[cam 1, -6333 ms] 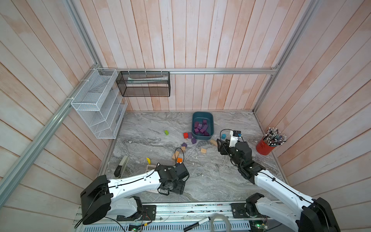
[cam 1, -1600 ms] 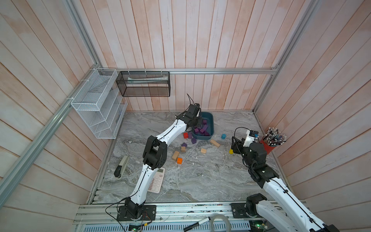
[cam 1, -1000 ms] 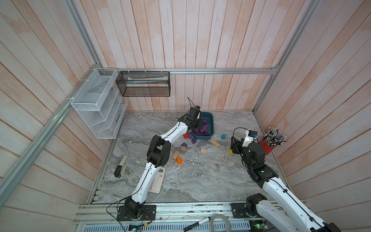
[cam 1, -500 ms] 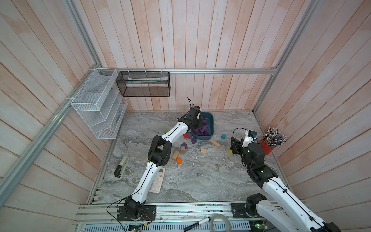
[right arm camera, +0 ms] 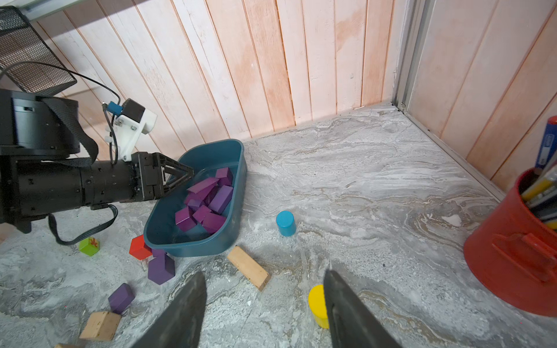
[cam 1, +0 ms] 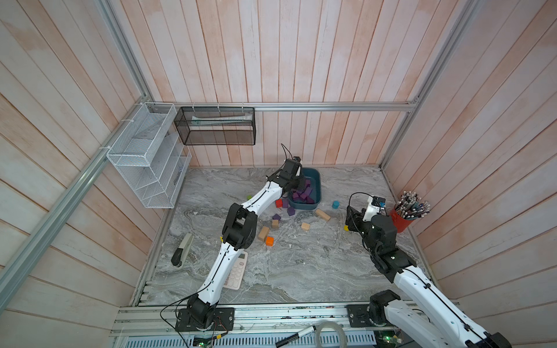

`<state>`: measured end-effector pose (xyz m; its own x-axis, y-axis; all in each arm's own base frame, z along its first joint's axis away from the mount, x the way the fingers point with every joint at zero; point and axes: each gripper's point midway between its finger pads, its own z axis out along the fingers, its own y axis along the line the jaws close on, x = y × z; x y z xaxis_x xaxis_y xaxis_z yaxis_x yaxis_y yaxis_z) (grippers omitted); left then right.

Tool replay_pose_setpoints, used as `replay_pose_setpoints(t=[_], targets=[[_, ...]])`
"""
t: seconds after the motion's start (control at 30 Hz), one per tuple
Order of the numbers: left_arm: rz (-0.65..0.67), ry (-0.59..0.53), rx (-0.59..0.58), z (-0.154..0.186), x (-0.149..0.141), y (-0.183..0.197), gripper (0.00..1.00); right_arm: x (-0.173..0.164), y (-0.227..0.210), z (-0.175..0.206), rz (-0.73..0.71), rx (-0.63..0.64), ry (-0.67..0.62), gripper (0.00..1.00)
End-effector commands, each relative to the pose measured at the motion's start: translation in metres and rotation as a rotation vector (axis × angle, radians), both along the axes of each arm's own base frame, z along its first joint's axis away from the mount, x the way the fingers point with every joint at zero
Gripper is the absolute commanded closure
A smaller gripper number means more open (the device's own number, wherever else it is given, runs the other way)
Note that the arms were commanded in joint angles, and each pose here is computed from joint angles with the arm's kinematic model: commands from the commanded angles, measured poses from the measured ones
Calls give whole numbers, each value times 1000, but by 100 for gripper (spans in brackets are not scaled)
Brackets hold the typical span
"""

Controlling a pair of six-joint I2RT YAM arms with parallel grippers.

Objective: Pick purple bricks into the storage bin
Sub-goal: Place the building block in the storage box.

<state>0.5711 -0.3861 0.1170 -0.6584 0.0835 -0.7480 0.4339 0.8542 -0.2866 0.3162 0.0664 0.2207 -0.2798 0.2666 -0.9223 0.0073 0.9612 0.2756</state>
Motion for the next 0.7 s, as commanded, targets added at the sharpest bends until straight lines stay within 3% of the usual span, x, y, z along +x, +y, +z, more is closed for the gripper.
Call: replay_pose_setpoints(t=[0.0, 0.37, 0.47, 0.67], targets=[[-2, -6, -11, 1, 5, 0, 52, 0, 0, -1, -4, -5, -4, 36], [1, -74, -32, 59, -1, 7, 12, 0, 2, 1, 0, -2, -6, 36], [18, -92, -40, 78, -8, 14, 5, 0, 2, 1, 2, 0, -5, 36], [41, -102, -59, 107, -31, 31, 4, 0, 8, -1, 20, 2, 1, 36]])
